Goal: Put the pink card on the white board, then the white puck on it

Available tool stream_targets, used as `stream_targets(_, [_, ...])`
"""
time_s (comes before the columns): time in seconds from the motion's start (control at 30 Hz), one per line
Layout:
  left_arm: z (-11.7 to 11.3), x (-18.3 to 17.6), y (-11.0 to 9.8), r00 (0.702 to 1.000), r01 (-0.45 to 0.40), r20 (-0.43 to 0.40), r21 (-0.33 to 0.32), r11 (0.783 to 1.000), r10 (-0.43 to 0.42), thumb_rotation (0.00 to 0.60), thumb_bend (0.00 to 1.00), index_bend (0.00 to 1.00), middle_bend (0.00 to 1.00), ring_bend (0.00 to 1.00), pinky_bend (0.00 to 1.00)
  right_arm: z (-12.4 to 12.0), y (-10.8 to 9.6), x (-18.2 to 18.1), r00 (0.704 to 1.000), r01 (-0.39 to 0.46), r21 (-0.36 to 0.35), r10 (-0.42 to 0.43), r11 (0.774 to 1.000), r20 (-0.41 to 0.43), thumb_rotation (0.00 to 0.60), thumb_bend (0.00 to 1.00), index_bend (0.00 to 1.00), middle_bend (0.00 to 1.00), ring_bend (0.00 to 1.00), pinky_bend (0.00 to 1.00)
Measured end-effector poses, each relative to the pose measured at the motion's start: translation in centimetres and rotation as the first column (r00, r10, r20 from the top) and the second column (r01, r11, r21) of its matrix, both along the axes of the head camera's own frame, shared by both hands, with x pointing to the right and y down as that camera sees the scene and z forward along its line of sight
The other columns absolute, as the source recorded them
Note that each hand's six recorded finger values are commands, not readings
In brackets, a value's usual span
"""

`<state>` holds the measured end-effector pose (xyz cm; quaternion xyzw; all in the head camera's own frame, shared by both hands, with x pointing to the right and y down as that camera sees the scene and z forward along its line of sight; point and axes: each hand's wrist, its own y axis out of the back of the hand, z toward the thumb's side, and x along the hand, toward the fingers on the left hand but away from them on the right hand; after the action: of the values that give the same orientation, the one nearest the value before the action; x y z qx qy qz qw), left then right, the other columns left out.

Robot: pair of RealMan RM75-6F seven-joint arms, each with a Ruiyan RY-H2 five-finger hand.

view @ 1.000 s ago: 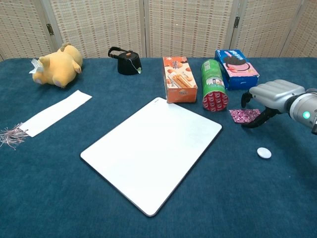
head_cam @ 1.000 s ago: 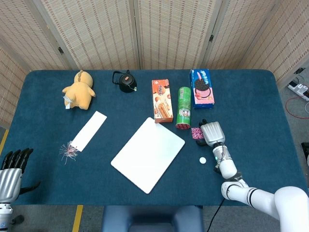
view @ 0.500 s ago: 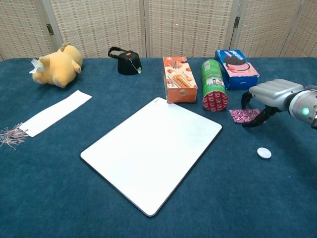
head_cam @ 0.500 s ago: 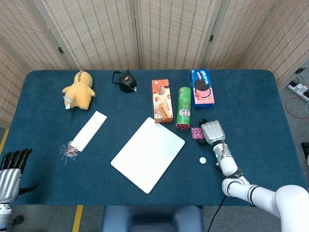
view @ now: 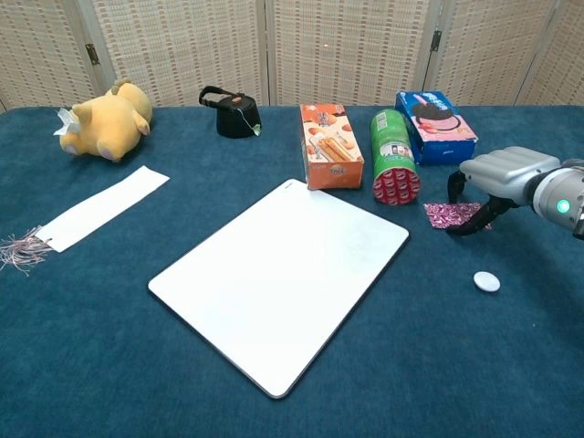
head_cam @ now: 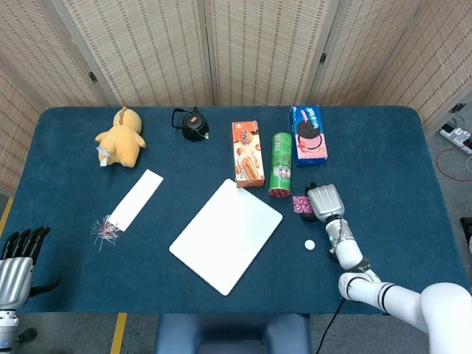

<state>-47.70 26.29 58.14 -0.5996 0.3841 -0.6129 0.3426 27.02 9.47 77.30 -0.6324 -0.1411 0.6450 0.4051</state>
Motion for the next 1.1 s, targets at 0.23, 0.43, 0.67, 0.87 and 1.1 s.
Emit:
stream_targets(0.23, [0.1,0.0,0.1,1.000,-0.001,-0.002,-0.003,1.000,0.001,0.600,0.17,0.11,0.12,0.10,0.05,0.0,0.2,0.1,1.000,0.005,0.004,-0.005,1.000,-0.007,0.398,0.30,0.38,0.28,0.88,0.81])
stream_targets(0.43, [0.0,-0.2,0.1,1.000,0.004,0.003,-0.003,1.000,-0.004,0.600,0.17,0.11,0.12,0.10,0.05,-0.5,0.2,-0.2,1.000,0.004,0.004,-0.004,1.000,0.017,0.399,0.30,0.38,0.28,0.88,0.81])
stream_targets(0.67, [-0.2,-0.2,0.0,1.000,0.003,0.007,-0.001,1.000,-0.003,0.600,0.16,0.11,0.12,0.10,0.05,-2.9,0.4,-1.1,0.996,0.021,0.002,-0.021,1.000,0.088,0.402,0.30,0.38,0.28,0.88,0.81])
stream_targets(0.87, [-0.4,0.2,-0.2,1.000,-0.002,0.003,0.006,1.000,0.002,0.600,0.16,0.11,0.12,0.10,0.05,-6.4,1.1,-3.0,0.981,0.051,-0.011,-0.048,0.999,0.187,0.401,0.30,0.38,0.28,0.88,0.81])
stream_targets(1.1, [-0.7,0.5,-0.4,1.000,-0.009,-0.004,0.016,1.000,0.009,0.600,0.17,0.10,0.12,0.10,0.05,-7.4,2.0,-7.0,0.960,0.141,-0.036,-0.127,0.989,0.251,0.402,0.30,0.38,0.27,0.88,0.81])
